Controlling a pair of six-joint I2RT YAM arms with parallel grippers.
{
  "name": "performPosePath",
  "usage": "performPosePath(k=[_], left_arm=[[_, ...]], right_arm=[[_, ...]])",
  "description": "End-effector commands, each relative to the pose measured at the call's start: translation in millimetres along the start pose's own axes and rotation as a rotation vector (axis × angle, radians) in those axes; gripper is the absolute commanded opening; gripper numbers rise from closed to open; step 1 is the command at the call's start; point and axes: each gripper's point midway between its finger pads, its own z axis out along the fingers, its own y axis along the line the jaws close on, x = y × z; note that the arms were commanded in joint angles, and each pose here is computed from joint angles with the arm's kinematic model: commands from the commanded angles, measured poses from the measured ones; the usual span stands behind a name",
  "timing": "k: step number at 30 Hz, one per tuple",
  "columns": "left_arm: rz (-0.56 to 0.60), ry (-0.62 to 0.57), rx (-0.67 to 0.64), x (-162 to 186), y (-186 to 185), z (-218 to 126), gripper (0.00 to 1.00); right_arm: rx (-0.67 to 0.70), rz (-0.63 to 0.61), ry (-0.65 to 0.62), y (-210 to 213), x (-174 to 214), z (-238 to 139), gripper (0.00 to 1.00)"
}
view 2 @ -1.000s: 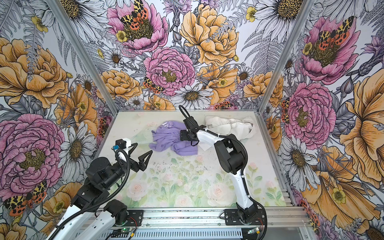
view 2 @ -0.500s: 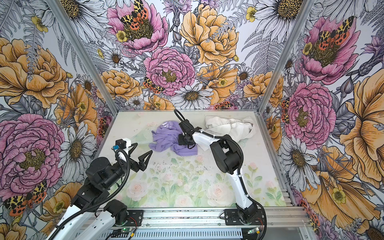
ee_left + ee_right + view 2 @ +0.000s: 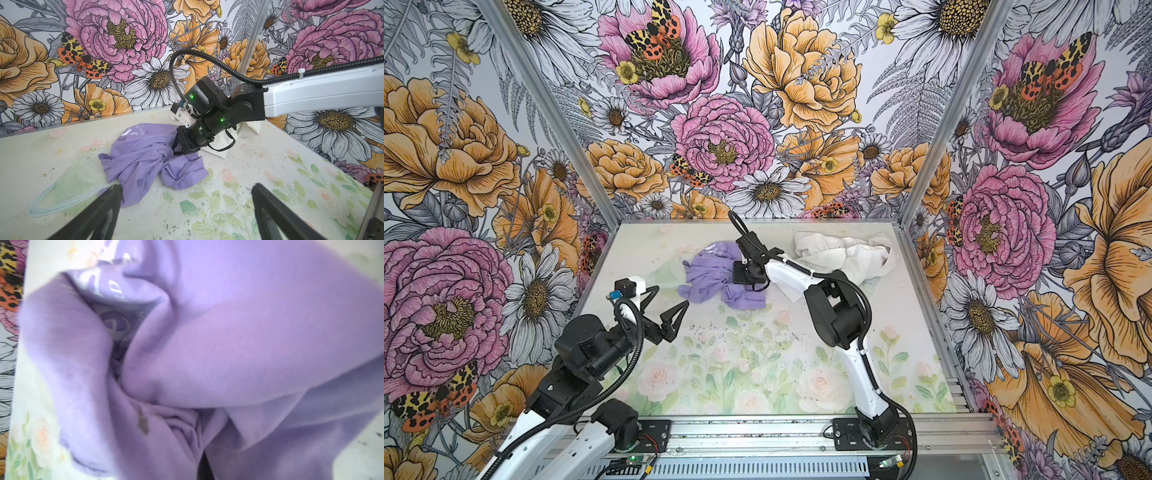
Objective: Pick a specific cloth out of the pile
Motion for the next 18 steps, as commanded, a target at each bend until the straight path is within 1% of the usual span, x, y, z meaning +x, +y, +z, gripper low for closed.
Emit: performPosePath(k=[1, 6, 11, 18], left_arm=[[-0.005, 0.000, -0.030, 4, 6, -1, 0.99], [-0.003, -0.010, -0.036, 2, 7, -3, 0.99], [-0.003, -0.021, -0.043, 0, 8, -6, 0.99], [-0.003, -0.024, -0.048, -1, 9, -6, 0.99]], right_arm=[[-0.119, -0.035, -0.106, 52, -38, -32, 0.00], [-0.224, -0.064, -0.192, 97, -75, -48, 0.00], [-0.367, -0.105, -0.297, 150, -116, -69, 0.00], [-0.531, -0.161, -0.465, 195, -157, -102, 0.00]])
